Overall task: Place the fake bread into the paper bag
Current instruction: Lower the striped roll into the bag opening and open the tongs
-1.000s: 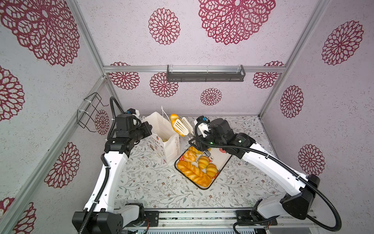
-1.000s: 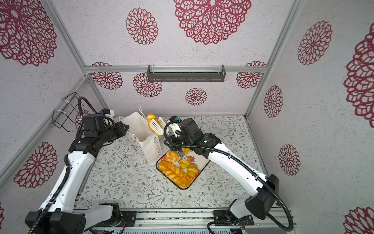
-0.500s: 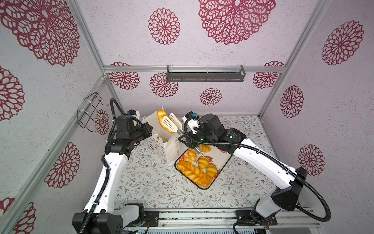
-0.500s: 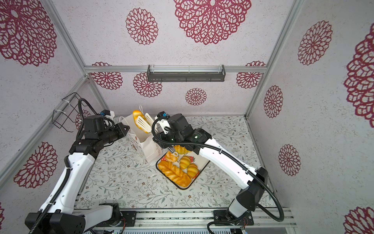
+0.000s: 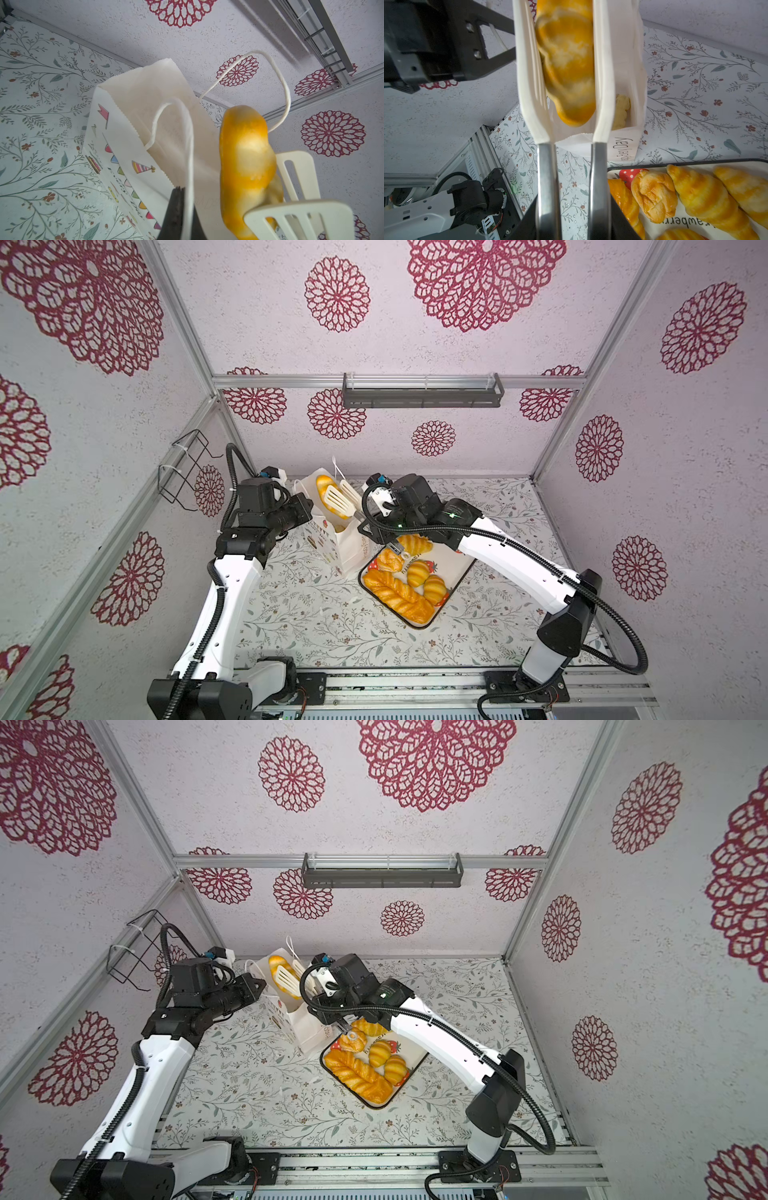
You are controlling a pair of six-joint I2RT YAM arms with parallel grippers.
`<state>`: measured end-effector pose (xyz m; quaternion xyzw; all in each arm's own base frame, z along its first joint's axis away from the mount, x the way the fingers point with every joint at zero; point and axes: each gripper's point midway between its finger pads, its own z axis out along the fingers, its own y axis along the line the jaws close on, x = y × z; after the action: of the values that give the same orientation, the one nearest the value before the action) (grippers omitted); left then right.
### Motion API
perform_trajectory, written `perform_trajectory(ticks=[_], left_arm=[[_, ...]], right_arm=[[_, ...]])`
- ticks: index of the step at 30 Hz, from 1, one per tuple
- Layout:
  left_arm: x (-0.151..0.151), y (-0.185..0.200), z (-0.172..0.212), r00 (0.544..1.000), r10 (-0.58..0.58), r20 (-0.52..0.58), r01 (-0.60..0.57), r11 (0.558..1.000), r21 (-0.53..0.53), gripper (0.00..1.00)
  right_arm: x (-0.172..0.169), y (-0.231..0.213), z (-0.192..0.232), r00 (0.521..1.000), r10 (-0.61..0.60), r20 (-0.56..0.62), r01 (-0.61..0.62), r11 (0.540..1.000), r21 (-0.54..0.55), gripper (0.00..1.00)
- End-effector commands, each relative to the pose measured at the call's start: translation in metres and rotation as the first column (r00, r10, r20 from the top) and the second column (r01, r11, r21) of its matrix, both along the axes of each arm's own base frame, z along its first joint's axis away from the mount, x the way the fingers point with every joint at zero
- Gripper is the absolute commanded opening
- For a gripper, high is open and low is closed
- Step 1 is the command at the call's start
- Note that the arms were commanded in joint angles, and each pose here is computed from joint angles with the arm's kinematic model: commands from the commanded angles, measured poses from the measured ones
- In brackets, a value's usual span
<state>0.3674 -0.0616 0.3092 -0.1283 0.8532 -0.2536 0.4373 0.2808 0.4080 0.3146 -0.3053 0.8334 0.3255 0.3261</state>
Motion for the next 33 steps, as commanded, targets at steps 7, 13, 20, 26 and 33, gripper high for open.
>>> perform_trajectory(ticks=[7, 13, 20, 26, 33], left_arm=[[-0.002, 0.0, 0.004, 1.0, 0.002, 0.026, -0.002, 1.0, 0.01, 0.0], [0.0, 0.001, 0.001, 1.0, 0.002, 0.018, -0.002, 1.0, 0.01, 0.0], [0.001, 0.0, 0.001, 1.0, 0.001, 0.015, -0.002, 1.0, 0.008, 0.0], [0.002, 0.001, -0.003, 1.0, 0.003, 0.003, -0.003, 1.0, 0.008, 0.0], [0.002, 0.002, -0.003, 1.0, 0.011, 0.002, -0.011, 1.0, 0.015, 0.0]], right_arm=[[0.008, -0.006, 0.023, 0.996, -0.033, 0.079, 0.033, 0.999, 0.013, 0.3], [0.008, -0.006, 0.021, 0.996, -0.03, 0.085, 0.03, 1.0, -0.006, 0.33], [0.009, -0.006, 0.024, 0.995, -0.026, 0.093, 0.028, 1.0, -0.011, 0.44], [0.011, -0.009, 0.03, 0.993, -0.036, 0.109, 0.037, 0.999, -0.013, 0.45], [0.008, -0.02, 0.041, 0.989, -0.058, 0.134, 0.059, 0.998, -0.003, 0.43]])
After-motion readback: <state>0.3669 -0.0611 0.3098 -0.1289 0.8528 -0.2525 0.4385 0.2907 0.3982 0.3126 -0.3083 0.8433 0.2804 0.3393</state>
